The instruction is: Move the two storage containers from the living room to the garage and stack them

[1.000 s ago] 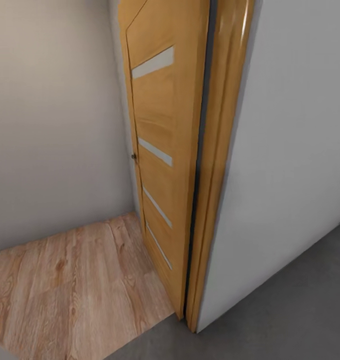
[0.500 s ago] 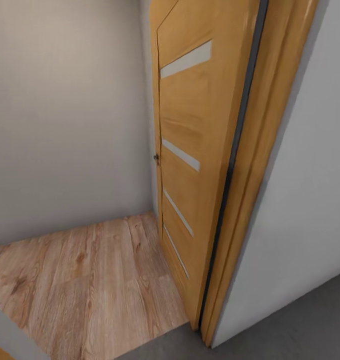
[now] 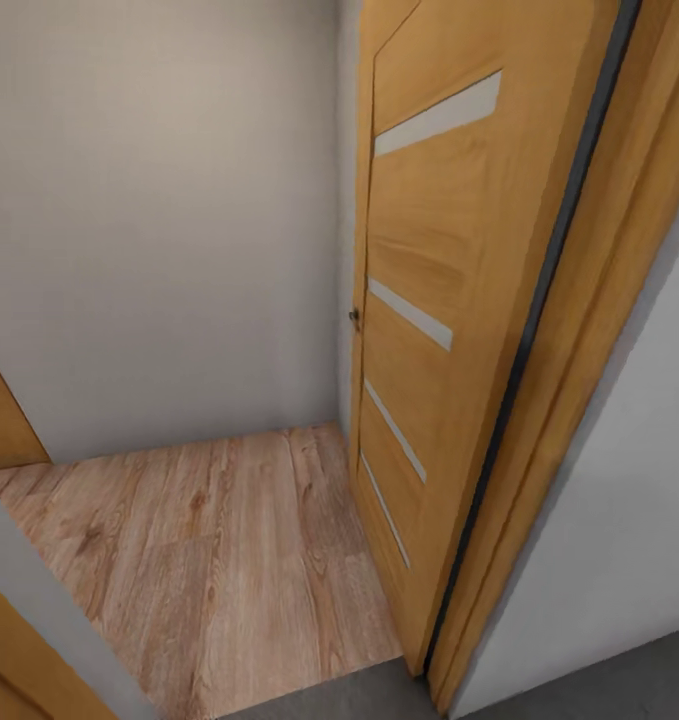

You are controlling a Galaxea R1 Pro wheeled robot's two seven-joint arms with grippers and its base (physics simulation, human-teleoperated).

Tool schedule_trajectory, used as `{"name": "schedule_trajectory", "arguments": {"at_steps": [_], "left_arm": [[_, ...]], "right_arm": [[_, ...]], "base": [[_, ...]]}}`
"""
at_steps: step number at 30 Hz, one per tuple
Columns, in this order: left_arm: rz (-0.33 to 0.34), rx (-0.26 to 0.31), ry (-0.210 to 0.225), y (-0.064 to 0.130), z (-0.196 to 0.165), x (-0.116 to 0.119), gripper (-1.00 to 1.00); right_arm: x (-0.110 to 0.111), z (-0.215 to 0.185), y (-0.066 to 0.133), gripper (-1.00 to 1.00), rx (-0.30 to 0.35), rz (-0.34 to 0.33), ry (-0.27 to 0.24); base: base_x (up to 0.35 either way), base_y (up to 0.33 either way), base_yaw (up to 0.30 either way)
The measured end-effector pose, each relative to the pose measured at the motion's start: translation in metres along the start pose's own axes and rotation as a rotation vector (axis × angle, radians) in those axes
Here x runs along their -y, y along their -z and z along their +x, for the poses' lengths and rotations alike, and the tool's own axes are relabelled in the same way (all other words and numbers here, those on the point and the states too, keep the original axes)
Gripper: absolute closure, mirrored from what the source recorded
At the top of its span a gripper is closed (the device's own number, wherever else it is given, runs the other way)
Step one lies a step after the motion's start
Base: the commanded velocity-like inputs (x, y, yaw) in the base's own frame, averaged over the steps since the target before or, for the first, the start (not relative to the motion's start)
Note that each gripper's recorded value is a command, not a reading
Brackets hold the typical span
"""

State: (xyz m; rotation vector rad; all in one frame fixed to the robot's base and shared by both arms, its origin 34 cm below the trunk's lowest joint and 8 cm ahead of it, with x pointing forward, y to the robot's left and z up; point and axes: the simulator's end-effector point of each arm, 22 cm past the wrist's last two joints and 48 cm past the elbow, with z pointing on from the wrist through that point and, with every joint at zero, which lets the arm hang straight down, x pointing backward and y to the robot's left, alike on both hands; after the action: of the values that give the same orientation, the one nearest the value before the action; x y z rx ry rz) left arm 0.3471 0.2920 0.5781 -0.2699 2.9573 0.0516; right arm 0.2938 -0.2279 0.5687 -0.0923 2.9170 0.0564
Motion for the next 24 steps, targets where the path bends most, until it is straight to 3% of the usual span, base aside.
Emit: {"name": "schedule_trajectory", "arguments": {"at_steps": [5, 17, 24], "left_arm": [[0.001, 0.0, 0.002, 0.0001, 0.0002, 0.0004, -1.0], [0.001, 0.0, -0.002, 0.0003, 0.0002, 0.0004, -1.0], [0.0, 0.0, -0.002, 0.0002, 0.0002, 0.0, -1.0]], "right_arm": [[0.0006, -0.0003, 0.0001, -1.0, 0.002, 0.0, 0.002], [0.0003, 0.0, 0.0003, -1.0, 0.001, 0.0, -0.001], [0.0012, -0.0003, 0.0002, -1.0, 0.002, 0.002, -0.001]], "base": [[0.084, 0.0, 0.037], [0.303, 0.0, 0.004], [0.271, 0.0, 0.203]]}}
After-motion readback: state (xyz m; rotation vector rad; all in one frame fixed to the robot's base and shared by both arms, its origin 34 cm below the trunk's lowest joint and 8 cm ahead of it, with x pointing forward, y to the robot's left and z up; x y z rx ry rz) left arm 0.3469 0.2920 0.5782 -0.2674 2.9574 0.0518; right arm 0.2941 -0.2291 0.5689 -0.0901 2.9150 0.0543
